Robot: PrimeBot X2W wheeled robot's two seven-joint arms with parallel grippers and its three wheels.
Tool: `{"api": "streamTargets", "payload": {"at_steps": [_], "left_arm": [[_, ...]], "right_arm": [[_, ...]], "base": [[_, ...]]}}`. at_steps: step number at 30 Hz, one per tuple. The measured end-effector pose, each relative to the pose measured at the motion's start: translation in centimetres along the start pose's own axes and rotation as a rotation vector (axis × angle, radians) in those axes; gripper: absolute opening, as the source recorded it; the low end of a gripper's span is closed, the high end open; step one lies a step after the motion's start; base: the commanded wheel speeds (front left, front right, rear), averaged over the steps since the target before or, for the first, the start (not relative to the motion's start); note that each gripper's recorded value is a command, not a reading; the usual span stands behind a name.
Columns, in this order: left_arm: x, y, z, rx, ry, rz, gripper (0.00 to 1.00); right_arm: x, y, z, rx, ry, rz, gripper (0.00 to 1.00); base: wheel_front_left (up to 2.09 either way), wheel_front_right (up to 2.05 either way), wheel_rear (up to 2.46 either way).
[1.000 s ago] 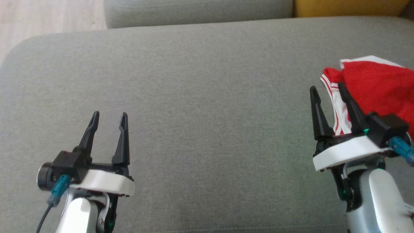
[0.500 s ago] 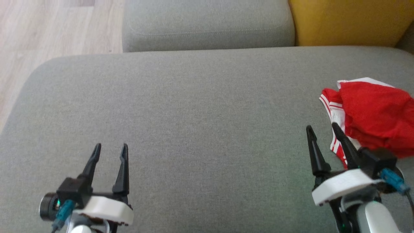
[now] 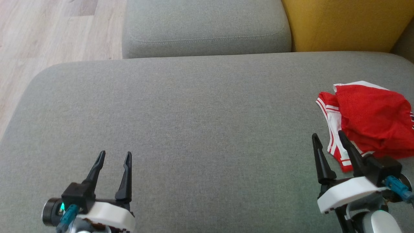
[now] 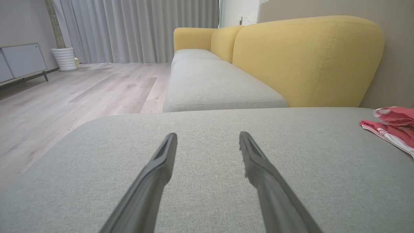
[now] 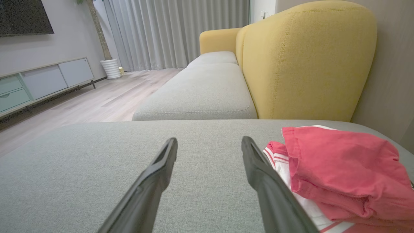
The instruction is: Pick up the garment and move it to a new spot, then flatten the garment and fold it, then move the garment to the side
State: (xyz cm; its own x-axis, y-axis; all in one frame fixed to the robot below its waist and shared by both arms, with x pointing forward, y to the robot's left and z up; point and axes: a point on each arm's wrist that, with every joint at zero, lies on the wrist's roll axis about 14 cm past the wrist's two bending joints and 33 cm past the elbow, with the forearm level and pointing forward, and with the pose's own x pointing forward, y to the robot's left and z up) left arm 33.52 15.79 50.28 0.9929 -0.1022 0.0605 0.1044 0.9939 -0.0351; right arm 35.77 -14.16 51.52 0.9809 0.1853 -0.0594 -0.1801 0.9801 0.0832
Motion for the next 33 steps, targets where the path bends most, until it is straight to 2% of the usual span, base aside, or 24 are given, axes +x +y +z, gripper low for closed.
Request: {"api": "streamTargets", "payload": {"at_steps": [33], "left_arm": [[-0.2,-0.14,-0.26,0.019,0.01,-0.008,1.0]], "right_arm": [[-0.17,-0.47,0.08,0.002,0.003,-0.014,1.0]], "base": [[0.0,0.0,0.0]]}}
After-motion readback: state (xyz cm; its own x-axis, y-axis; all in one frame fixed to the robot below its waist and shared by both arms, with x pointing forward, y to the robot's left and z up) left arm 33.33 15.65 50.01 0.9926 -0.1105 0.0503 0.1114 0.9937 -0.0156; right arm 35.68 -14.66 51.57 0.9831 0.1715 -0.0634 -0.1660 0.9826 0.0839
